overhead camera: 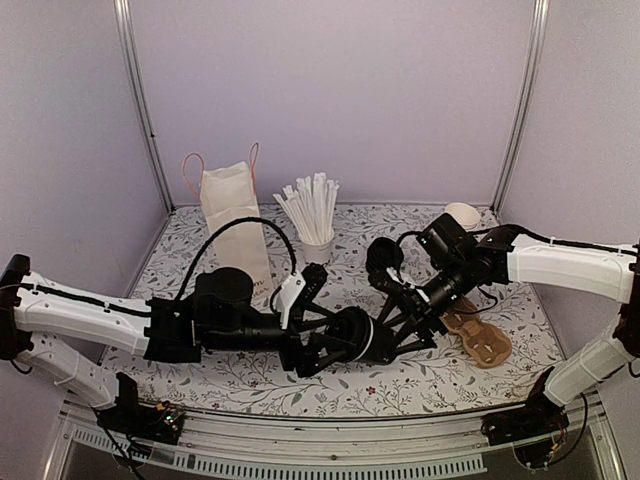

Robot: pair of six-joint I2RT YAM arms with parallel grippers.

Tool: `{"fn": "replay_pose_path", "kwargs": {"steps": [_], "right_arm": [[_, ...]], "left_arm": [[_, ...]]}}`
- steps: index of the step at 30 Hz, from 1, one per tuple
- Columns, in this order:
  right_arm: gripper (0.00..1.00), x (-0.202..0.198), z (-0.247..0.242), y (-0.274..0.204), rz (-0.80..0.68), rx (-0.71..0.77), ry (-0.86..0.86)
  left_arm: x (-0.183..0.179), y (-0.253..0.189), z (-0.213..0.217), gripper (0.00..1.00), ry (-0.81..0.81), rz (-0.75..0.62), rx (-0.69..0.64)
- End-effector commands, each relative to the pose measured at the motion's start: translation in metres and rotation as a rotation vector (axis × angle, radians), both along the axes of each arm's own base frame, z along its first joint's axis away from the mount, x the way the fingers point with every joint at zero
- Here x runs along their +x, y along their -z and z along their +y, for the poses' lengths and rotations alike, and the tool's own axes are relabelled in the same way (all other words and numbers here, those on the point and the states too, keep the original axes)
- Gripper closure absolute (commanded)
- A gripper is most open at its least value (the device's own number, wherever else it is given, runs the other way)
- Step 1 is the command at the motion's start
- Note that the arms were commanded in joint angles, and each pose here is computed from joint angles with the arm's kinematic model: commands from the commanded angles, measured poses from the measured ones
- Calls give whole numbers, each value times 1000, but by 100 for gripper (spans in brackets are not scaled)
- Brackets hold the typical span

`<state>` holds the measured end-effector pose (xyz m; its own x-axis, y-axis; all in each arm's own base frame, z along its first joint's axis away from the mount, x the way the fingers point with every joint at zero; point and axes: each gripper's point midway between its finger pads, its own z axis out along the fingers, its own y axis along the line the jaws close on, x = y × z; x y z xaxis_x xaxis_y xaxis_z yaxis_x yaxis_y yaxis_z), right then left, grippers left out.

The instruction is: Pack the takeout coffee

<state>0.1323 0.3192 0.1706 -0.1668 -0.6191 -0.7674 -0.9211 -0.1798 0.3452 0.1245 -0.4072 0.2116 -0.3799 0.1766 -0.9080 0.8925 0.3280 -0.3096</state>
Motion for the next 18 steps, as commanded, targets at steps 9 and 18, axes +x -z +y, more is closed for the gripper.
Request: {"fn": "replay_pose_path", "kwargs": {"steps": [9,18], "right_arm": [[12,-1,2,3,18,-9,3],[1,0,-17,-17,-102,17,29]], "left_arm": [[4,9,7,23,-34,18,97],[4,52,31,23,-55,80,368]]}}
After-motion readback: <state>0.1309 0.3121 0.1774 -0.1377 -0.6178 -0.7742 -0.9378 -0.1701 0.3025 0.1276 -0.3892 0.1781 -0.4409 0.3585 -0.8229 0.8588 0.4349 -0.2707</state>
